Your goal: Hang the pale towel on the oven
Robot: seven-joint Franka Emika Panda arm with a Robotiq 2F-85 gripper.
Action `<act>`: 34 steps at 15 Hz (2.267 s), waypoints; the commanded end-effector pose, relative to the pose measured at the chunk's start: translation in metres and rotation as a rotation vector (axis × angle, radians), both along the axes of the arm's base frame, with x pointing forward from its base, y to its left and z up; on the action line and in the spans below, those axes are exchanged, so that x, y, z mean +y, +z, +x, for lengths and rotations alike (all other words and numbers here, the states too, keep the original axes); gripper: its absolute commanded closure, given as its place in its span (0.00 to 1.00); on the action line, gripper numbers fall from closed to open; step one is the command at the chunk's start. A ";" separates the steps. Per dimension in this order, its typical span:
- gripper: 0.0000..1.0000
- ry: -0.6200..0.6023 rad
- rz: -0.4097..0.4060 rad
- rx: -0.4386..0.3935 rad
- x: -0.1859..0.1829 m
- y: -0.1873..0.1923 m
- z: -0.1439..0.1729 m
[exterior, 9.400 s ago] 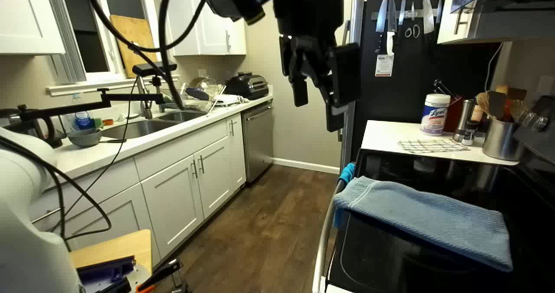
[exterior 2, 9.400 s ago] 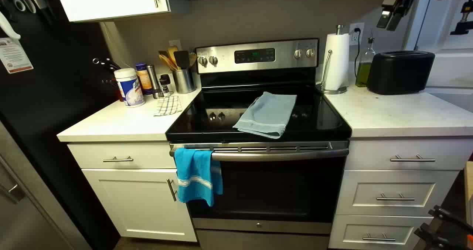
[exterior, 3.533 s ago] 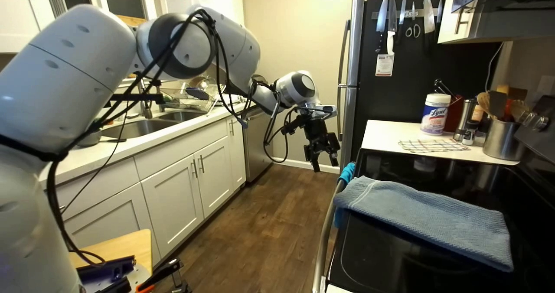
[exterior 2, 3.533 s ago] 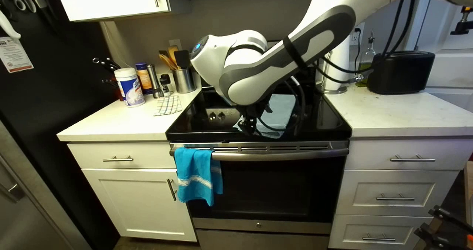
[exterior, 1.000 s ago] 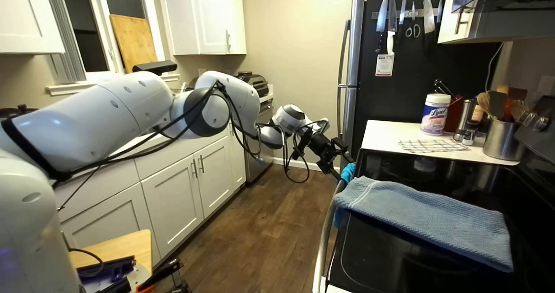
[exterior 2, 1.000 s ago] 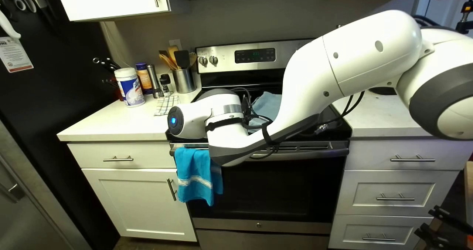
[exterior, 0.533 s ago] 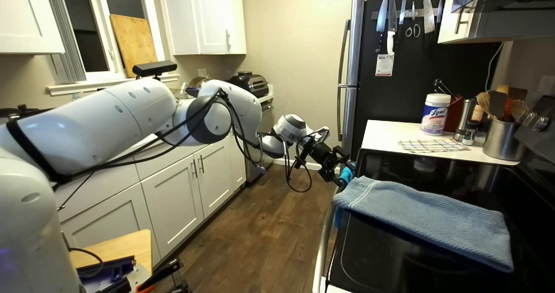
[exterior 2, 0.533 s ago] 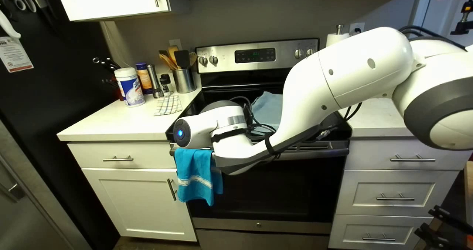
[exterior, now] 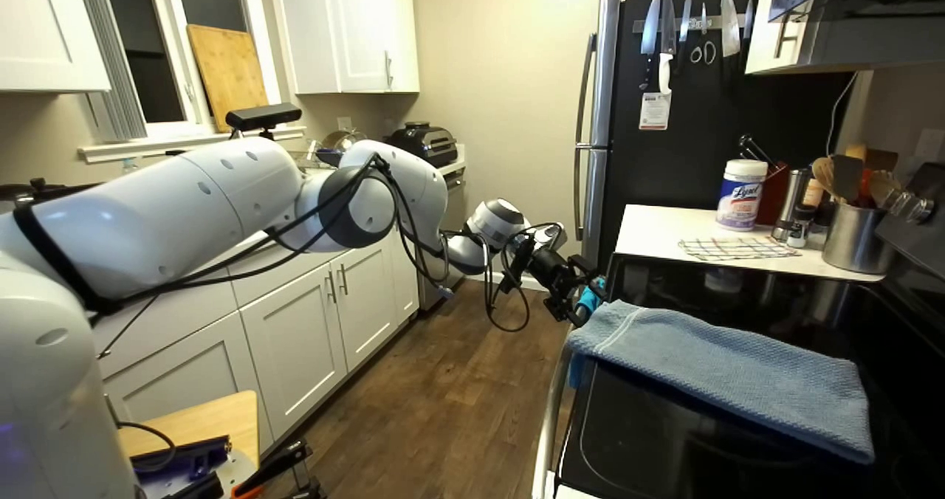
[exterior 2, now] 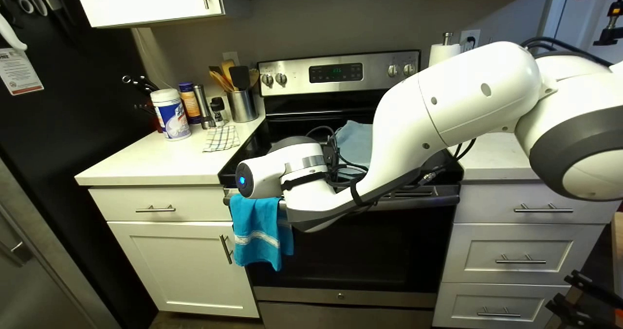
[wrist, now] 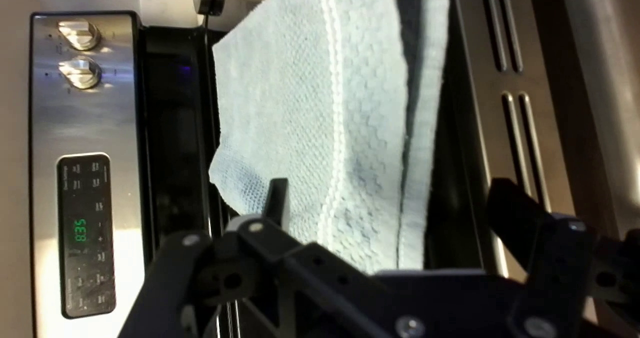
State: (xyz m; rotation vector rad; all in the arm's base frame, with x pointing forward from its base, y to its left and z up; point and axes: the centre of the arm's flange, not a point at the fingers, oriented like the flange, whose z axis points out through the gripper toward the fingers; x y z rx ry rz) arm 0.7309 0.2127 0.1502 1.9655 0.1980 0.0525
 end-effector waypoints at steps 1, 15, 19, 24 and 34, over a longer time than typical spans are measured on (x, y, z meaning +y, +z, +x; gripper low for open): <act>0.00 -0.057 -0.053 0.051 -0.012 0.004 -0.002; 0.00 -0.130 -0.124 0.041 -0.043 0.017 -0.018; 0.00 -0.134 -0.129 0.019 -0.041 0.035 -0.023; 0.00 -0.144 -0.130 -0.006 -0.046 0.053 -0.015; 0.46 -0.120 -0.104 -0.004 -0.041 0.049 -0.010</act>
